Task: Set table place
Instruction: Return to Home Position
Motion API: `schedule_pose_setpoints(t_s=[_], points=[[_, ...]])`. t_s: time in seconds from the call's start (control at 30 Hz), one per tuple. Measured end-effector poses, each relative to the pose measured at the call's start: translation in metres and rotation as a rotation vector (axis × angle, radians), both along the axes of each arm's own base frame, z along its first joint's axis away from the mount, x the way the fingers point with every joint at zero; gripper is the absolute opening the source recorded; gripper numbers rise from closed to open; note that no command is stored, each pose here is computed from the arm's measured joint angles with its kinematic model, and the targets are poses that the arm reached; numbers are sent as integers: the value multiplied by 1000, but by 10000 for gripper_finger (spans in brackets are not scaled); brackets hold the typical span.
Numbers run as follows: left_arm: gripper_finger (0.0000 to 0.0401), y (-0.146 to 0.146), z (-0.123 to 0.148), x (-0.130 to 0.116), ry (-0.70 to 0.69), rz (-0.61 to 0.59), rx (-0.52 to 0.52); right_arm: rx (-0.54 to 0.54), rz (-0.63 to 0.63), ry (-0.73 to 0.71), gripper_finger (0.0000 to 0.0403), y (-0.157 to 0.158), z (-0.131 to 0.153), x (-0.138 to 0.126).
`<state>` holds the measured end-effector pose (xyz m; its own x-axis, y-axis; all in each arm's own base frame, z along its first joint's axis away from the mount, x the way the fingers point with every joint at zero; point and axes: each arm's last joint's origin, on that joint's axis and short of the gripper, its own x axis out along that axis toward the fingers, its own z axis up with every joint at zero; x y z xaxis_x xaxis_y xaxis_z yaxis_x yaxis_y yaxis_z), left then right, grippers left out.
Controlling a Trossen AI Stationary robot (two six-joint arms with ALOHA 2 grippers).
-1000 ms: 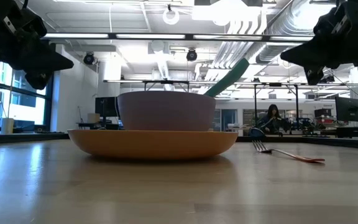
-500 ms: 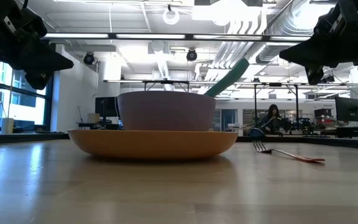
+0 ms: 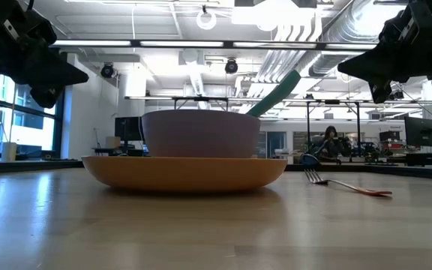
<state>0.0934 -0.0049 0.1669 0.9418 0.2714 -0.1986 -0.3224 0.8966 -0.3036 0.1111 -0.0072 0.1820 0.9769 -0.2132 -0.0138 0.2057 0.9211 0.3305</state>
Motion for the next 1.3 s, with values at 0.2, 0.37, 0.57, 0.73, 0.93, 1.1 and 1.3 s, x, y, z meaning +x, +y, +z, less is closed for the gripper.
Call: schedule_pose_setpoints(t_s=[0.2, 0.37, 0.57, 0.73, 0.93, 1.1, 1.3], points=[[1, 0, 0, 0, 21, -19, 69, -1, 0, -51, 0, 0, 4, -10], [1, 0, 0, 0, 22, -20, 73, -1, -1, -104, 0, 0, 7, -19], [1, 0, 0, 0, 23, -20, 73, -1, -1, -83, 0, 0, 5, -19], [1, 0, 0, 0, 22, -20, 69, 0, 0, -50, 0, 0, 1, -19], [1, 0, 0, 0, 21, -19, 67, 0, 0, -22, 0, 0, -1, -18], [1, 0, 0, 0, 21, -19, 67, 0, 2, -7, 0, 0, -3, -18], [1, 0, 0, 0, 21, -19, 67, 0, 2, -6, 0, 0, -3, -18]])
